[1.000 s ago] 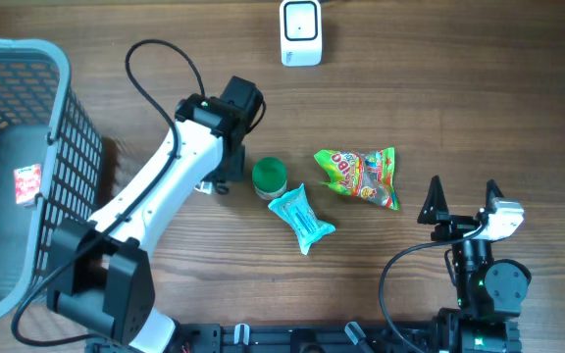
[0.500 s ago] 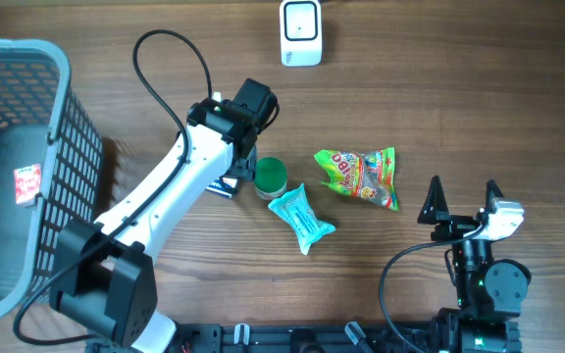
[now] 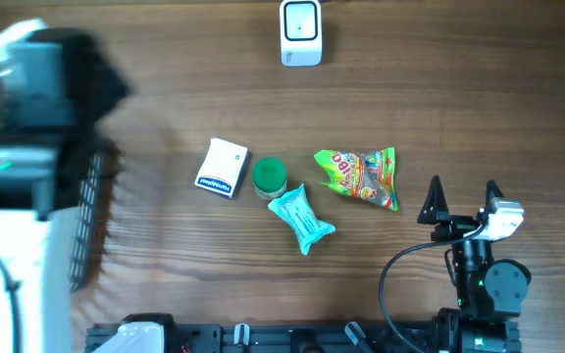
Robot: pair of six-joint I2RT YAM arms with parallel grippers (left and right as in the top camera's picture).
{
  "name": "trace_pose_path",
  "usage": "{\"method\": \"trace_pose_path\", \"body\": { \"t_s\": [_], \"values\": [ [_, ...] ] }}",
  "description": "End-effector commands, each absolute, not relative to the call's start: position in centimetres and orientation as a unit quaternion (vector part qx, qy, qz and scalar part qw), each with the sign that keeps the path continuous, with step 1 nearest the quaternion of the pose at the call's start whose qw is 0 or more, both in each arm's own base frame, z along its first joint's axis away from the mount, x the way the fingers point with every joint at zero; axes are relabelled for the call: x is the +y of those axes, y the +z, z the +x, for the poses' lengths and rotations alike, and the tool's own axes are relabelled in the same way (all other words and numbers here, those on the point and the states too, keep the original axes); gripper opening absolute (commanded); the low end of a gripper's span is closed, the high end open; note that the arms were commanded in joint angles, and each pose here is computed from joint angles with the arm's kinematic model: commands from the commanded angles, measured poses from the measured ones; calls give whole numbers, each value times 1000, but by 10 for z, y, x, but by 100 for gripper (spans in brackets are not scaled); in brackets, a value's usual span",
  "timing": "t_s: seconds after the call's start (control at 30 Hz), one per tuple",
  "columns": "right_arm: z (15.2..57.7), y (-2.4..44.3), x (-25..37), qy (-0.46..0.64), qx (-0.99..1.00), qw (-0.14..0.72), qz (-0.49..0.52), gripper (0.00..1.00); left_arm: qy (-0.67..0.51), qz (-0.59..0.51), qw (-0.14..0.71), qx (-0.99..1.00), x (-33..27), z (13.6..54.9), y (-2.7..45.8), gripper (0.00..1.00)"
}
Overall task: Scan the item barcode
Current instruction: 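Carry the Hansaplast box out and place it left of the jar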
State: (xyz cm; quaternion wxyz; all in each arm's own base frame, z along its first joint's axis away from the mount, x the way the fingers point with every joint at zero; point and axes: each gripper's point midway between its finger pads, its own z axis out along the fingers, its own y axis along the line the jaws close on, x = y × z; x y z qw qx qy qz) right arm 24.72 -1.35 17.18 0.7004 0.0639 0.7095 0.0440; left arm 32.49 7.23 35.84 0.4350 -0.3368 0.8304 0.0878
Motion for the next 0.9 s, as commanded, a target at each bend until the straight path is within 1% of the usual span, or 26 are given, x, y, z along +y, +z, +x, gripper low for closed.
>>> {"method": "trace_pose_path", "body": {
  "t_s": [0.0, 0.07, 0.13, 0.3, 0.37, 0.43, 0.5, 0.53, 0.63, 0.73, 0.77, 0.8, 0.83, 0.87],
  "values": [
    [247, 173, -11, 43, 708, 703, 52, 100, 64, -471, 411, 778, 147, 293, 352, 100],
    [247, 173, -11, 43, 708, 703, 52, 100, 82, -529, 368, 760, 187, 275, 329, 100],
    [247, 173, -11, 43, 708, 703, 52, 100, 95, -560, 325, 756, 209, 268, 300, 100],
    [247, 173, -11, 43, 708, 703, 52, 100, 105, -599, 232, 759, 240, 279, 209, 100],
    [247, 173, -11, 43, 708, 703, 52, 100, 103, -646, 177, 735, 251, 278, 167, 100],
    [247, 173, -11, 43, 708, 703, 52, 100, 101, -677, 134, 716, 255, 280, 133, 93],
    [247, 173, -11, 43, 708, 703, 52, 100, 103, -684, 107, 714, 257, 283, 108, 84],
    [247, 173, -11, 43, 708, 703, 52, 100, 105, -684, 97, 715, 258, 285, 95, 82],
    [247, 173, -11, 43, 708, 703, 52, 100, 106, -684, 86, 717, 260, 287, 67, 82],
    [247, 173, -11, 43, 708, 703, 52, 100, 105, -684, 89, 716, 259, 286, 47, 84],
    [247, 173, -11, 43, 708, 703, 52, 100, 105, -684, 92, 716, 258, 285, 39, 89],
    [247, 173, -11, 43, 708, 703, 52, 100, 104, -684, 95, 716, 258, 284, 34, 91],
    [247, 173, -11, 43, 708, 703, 52, 100, 104, -684, 97, 715, 257, 283, 28, 92],
    [247, 173, -11, 43, 708, 703, 52, 100, 104, -684, 99, 715, 256, 282, 22, 91]
  ]
}}
